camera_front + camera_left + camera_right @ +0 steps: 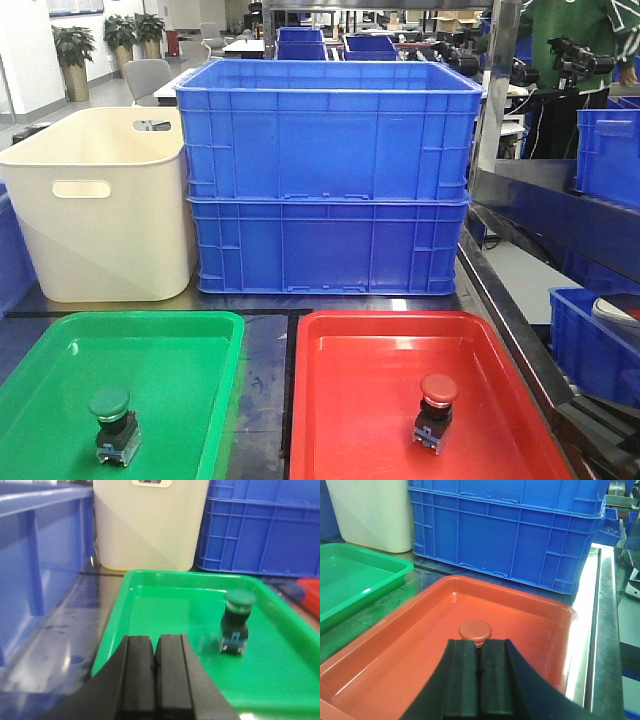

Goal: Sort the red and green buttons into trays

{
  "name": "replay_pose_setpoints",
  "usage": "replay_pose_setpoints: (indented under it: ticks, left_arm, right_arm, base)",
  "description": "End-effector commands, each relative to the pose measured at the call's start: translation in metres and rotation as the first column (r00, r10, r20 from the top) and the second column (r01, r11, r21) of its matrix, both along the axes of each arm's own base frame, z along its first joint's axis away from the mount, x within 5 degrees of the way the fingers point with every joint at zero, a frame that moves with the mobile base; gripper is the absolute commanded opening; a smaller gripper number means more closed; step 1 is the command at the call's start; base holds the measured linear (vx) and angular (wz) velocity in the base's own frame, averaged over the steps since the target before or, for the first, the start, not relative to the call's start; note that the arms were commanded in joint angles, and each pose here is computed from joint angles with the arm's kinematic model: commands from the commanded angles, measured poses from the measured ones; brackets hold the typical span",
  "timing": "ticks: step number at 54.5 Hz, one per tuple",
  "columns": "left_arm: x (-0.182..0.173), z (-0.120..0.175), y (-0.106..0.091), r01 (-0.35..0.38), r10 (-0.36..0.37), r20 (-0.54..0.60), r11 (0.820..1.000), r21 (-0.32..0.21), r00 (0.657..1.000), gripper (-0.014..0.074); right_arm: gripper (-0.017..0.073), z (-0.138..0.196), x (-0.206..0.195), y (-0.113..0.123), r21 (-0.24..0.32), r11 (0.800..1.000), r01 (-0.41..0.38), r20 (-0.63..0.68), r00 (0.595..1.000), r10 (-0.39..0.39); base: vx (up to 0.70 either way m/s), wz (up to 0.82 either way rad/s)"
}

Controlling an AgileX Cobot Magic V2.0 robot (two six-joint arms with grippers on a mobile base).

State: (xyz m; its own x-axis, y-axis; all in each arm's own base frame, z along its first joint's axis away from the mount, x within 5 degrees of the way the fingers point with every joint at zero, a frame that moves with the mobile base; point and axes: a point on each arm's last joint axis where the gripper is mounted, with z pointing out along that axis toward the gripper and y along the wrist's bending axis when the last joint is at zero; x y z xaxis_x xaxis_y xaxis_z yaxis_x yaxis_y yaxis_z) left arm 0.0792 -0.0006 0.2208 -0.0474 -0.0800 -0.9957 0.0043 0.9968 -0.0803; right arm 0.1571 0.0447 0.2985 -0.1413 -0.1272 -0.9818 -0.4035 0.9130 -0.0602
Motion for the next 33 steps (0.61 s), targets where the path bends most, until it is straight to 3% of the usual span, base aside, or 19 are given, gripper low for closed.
replay_pose_setpoints:
  ticks: [1,4,10,33]
  left_arm:
    - [-0.01,-0.003,0.001,-0.014,0.01,0.138,1.0,0.028,0.99,-0.0006]
    - [-0.016,-0.007,0.0,-0.002,-0.002,0.123,1.0,0.03,0.992,-0.0006]
    - [-0.024,-0.009,-0.001,0.005,-0.016,0.126,0.996,0.086,0.992,-0.0006]
    - [-0.023,-0.013,-0.001,0.013,-0.02,0.085,0.996,0.087,0.996,-0.0006]
  right_arm:
    - [-0.001,0.011,-0.001,0.001,0.019,1.0,-0.012,0.037,0.999,0.011]
    - [-0.001,0.011,-0.001,0.001,0.019,1.0,-0.012,0.037,0.999,0.011]
    - [-0.001,0.011,-0.001,0.001,0.019,1.0,-0.012,0.037,0.999,0.011]
    - [-0.001,0.011,-0.001,0.001,0.018,1.0,-0.012,0.037,0.999,0.011]
  base:
    - [0.0,0.0]
    - [0.0,0.0]
    - [0.0,0.0]
    - [0.0,0.0]
